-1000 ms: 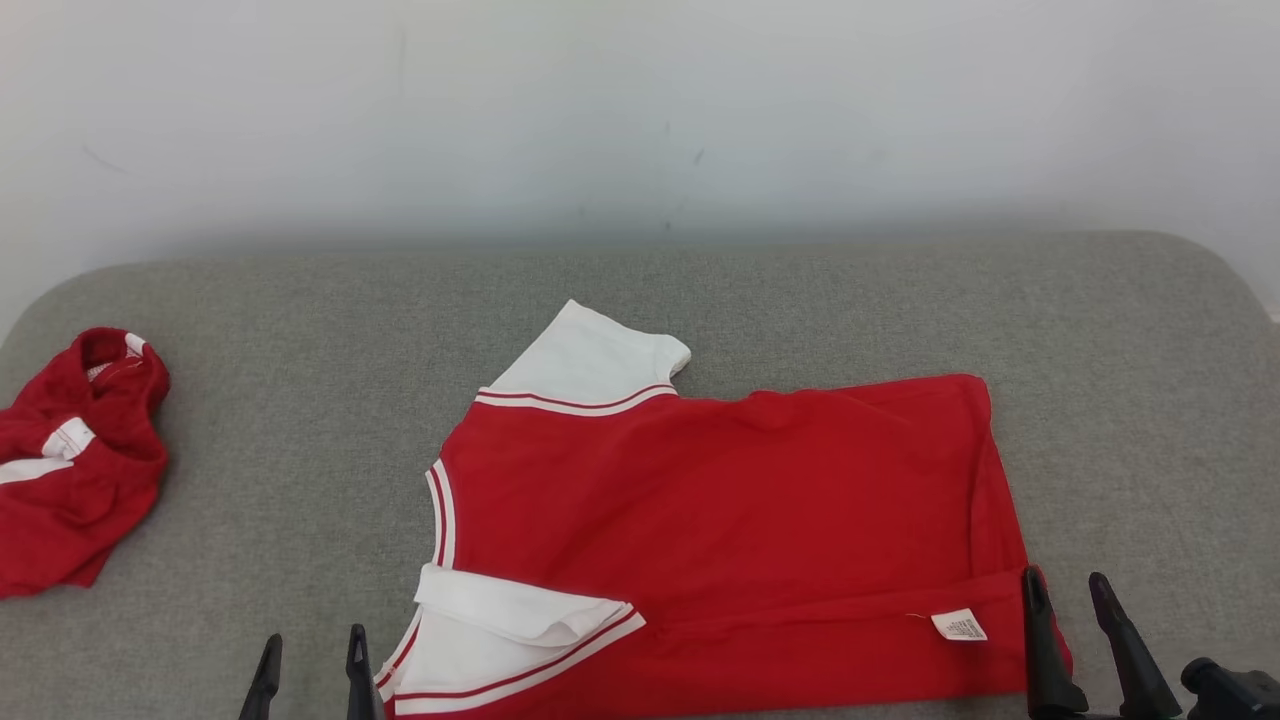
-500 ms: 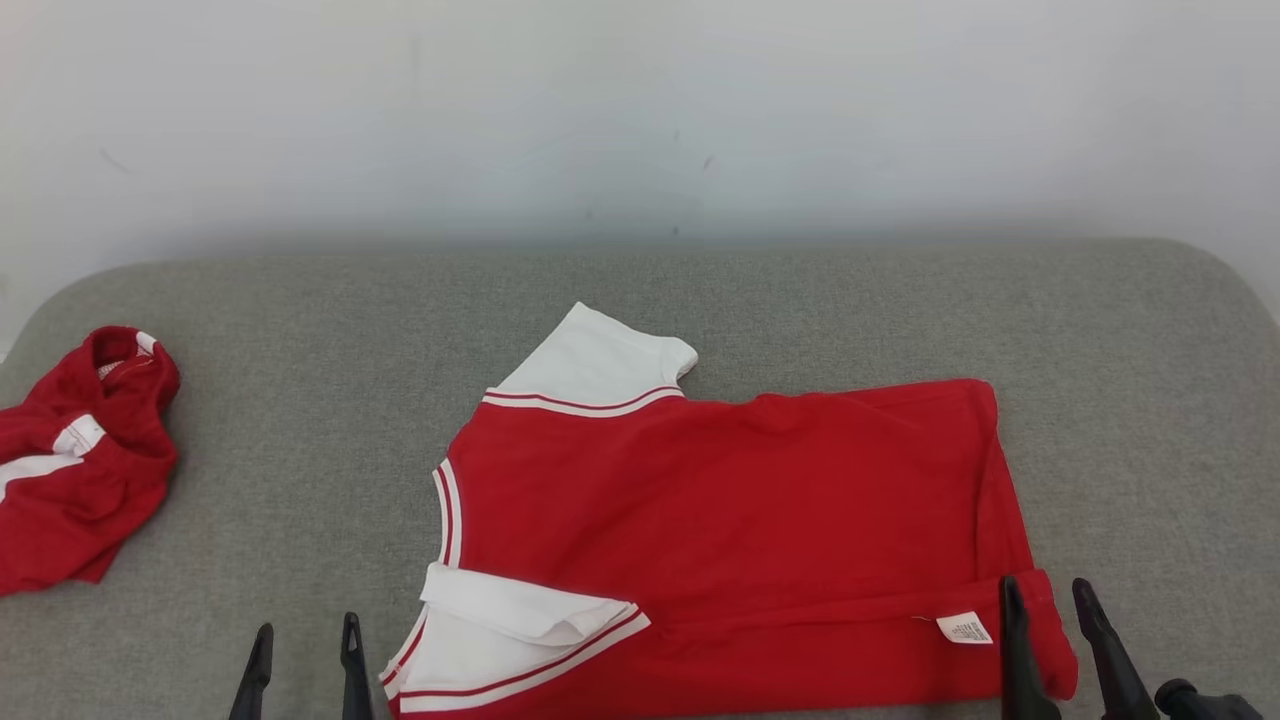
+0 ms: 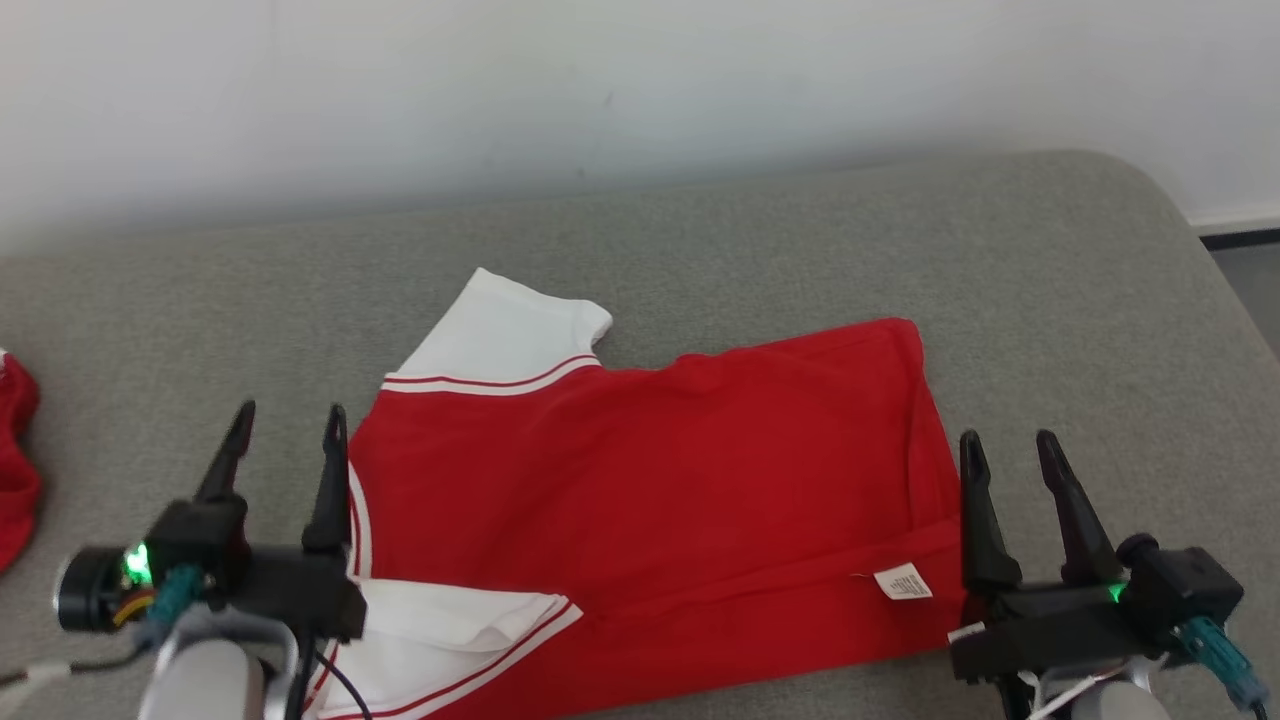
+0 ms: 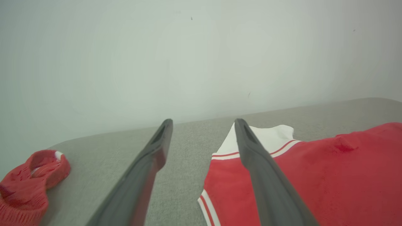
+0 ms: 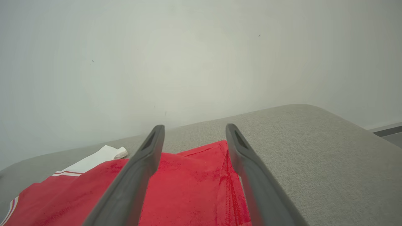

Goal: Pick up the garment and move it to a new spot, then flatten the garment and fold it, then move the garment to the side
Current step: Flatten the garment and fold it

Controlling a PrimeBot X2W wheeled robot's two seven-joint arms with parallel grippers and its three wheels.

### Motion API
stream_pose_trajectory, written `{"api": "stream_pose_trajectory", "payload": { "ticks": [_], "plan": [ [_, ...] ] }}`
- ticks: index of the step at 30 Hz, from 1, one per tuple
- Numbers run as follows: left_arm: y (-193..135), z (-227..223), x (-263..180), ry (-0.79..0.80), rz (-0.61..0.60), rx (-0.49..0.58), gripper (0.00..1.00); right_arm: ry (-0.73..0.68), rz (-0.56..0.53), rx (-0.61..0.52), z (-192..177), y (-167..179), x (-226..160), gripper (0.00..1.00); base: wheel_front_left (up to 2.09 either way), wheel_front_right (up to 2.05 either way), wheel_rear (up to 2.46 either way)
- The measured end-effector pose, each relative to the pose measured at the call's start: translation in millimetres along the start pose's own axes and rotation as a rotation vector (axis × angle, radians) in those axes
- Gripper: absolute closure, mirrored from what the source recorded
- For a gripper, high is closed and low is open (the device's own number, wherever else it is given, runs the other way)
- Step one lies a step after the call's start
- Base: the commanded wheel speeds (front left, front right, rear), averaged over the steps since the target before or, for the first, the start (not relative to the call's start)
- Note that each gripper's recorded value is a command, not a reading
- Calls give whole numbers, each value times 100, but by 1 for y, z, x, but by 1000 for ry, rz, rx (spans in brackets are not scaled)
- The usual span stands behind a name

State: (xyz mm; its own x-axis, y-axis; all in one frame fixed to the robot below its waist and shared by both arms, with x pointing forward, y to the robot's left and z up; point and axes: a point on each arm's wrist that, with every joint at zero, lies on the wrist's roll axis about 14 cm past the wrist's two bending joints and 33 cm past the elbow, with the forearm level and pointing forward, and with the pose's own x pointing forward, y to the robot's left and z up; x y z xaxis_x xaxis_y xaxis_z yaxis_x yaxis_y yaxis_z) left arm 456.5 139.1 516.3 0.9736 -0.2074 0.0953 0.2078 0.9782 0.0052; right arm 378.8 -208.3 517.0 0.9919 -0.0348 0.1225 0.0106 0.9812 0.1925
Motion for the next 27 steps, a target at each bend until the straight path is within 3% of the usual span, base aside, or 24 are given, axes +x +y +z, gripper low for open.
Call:
{"api": "stream_pose_trajectory", "payload": {
  "ticks": [5,14,27],
  "plan": [
    [-2,5,65,26,-83,69,0,-11,-7,-19,4,-6,25,0,0,0,0],
    [-32,-16,159,179,-210,69,0,-28,-36,-43,11,-23,63,0,0,0,0],
    [-66,-121,191,488,-304,77,0,35,-90,-103,-7,-51,68,0,0,0,0]
  ]
}}
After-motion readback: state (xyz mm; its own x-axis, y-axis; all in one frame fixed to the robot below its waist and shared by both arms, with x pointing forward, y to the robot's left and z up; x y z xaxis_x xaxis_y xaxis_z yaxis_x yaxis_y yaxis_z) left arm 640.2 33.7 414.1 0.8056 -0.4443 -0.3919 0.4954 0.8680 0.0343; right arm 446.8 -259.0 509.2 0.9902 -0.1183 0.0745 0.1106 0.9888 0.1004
